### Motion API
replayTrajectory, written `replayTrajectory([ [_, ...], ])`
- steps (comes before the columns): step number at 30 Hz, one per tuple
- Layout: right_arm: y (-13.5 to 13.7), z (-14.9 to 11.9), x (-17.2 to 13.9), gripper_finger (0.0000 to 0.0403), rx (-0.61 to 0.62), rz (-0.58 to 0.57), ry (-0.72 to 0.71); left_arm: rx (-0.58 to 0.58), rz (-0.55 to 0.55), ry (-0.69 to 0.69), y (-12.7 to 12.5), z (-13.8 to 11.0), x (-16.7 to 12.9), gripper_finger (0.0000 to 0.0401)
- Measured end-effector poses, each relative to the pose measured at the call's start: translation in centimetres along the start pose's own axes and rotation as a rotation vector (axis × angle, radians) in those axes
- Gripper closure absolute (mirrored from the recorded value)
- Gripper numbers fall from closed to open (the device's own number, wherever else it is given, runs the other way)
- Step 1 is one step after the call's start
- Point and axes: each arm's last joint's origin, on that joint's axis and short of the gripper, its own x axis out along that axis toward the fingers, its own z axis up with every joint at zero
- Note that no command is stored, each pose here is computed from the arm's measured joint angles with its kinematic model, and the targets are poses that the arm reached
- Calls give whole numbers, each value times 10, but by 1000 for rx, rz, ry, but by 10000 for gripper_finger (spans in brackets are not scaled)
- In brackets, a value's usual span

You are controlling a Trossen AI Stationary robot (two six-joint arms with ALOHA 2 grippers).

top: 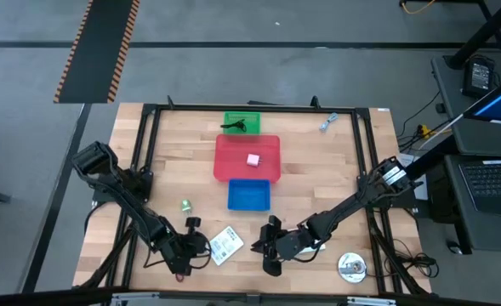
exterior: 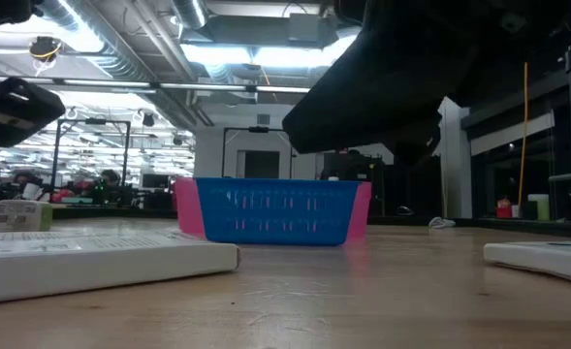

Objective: Pick and place items into bin
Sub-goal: Put the left white card reader box into the blue bin

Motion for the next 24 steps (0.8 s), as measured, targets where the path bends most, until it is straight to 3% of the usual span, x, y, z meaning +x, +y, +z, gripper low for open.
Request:
replayTrajectory([
  [24, 0, 0, 0, 370, 0, 2, -3, -44, 4, 53, 5, -1, 8, 398],
])
